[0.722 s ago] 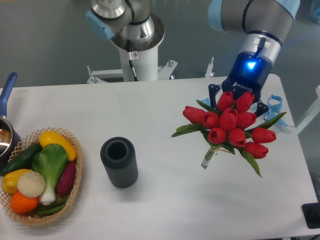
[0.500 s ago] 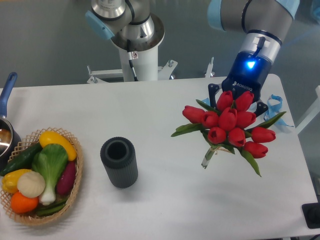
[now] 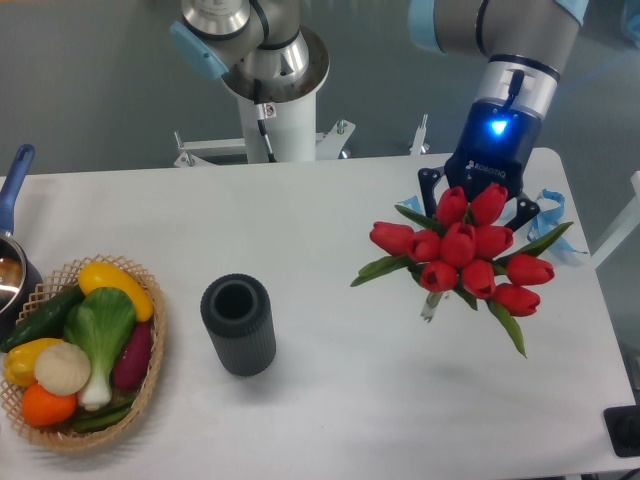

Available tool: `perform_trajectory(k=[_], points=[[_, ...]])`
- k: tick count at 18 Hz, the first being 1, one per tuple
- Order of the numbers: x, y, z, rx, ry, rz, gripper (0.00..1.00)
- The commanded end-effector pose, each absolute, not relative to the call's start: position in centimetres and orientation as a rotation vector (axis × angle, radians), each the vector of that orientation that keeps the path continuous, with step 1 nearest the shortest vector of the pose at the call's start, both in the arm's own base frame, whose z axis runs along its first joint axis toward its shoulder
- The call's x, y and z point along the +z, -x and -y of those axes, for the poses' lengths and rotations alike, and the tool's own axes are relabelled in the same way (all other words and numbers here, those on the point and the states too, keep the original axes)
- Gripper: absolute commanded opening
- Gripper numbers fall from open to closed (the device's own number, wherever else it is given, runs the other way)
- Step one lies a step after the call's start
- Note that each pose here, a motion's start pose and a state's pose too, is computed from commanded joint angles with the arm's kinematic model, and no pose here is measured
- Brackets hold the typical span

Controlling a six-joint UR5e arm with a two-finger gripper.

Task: Place the flowers on the table
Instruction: 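Hold the red tulip bouquet in the gripper and lift it slightly, then lower the held tulip bouquet toward the table beside the black cup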

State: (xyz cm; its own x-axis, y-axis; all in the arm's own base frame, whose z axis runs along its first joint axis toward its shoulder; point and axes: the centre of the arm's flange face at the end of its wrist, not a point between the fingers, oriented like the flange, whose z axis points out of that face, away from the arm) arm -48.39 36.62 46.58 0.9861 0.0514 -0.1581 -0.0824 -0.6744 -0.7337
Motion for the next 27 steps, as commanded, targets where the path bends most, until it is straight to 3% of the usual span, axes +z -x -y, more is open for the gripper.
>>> perform_trajectory(k=[9,15,22,27], points=[[43.5,45.6,-40.4,0.428,2.666,-0.094,0.28],[34.6,43.6,-45.5,0.608,3.083,-0.338,0.28],[24.4,45.8,-49.1,0.624,3.322,-0.480,0.29],[22.1,46.8,-50.6,0.597,3.324,-0.498,0.29]])
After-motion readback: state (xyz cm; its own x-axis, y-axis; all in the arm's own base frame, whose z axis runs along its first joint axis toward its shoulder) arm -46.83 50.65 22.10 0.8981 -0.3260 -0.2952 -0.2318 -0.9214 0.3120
